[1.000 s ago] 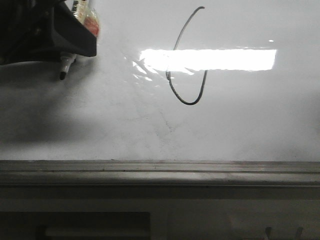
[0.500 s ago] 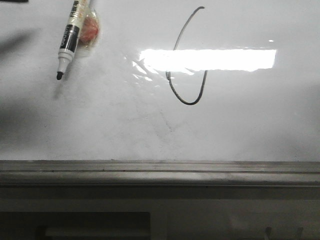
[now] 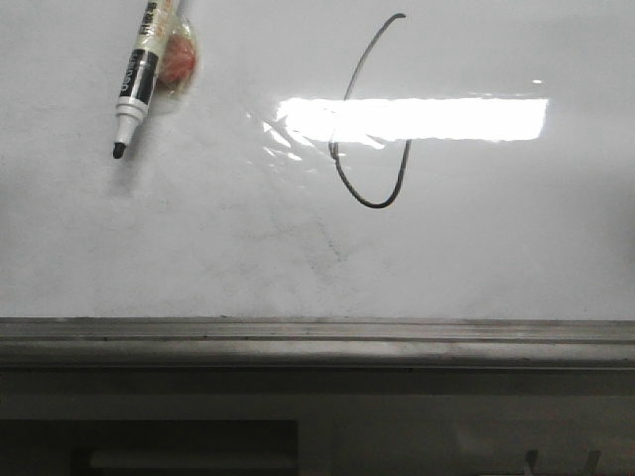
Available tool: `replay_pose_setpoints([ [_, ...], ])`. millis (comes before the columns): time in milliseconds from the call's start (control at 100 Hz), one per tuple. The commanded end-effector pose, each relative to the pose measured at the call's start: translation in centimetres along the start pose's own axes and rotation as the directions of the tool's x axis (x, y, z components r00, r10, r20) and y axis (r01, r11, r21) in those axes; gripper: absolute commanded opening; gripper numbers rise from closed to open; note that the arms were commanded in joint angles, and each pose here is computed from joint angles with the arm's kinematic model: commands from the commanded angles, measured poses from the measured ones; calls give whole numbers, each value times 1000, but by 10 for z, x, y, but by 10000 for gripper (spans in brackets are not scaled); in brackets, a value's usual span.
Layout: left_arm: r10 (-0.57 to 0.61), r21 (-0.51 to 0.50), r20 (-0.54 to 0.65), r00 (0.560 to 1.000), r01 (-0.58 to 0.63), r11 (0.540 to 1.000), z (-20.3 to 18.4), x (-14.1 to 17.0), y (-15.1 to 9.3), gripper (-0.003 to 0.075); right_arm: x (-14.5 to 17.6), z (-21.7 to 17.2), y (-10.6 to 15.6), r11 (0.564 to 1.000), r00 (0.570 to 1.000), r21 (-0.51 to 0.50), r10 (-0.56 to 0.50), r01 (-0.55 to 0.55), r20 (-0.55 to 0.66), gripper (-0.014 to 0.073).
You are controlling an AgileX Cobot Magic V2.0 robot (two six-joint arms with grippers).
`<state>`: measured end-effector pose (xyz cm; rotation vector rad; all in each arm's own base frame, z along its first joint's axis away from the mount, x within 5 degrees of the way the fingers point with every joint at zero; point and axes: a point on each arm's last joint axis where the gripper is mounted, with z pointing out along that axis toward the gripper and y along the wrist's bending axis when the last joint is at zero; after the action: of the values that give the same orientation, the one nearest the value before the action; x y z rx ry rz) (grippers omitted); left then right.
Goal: Write number 6 on whiteboard
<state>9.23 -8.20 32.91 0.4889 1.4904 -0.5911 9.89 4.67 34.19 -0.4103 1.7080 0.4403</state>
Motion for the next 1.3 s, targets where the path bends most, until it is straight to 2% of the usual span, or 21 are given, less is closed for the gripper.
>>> replay_pose_setpoints([
  [0, 10, -5, 40, 999, -10, 1000, -13, 2, 3, -20, 5, -14, 3, 997, 994, 53, -60, 55, 94, -54],
  [90, 9, -7, 64, 998, -9, 1000, -30, 17, 6, -20, 28, -29, 10, 990, 982, 90, -122, 110, 145, -54],
  [240, -5, -12, 125, 992, 7, 1000, -55, 40, 11, -20, 65, -46, 16, 982, 963, 143, -154, 124, 222, -54],
  [330, -35, -6, 174, 984, 36, 999, -68, 50, 13, -20, 75, -52, 18, 983, 951, 147, -145, 108, 271, -54],
  [450, -68, -38, 251, 966, 80, 996, -80, 52, 19, -20, 86, -51, 19, 984, 952, 140, -145, 110, 270, -54],
  [570, -73, -54, 278, 958, 91, 994, -83, 50, 21, -20, 87, -51, 18, 983, 952, 147, -142, 105, 271, -54],
  [1290, -100, -45, 273, 957, 116, 992, -83, 51, 21, -20, 87, -51, 18, 984, 952, 146, -142, 105, 270, -54],
])
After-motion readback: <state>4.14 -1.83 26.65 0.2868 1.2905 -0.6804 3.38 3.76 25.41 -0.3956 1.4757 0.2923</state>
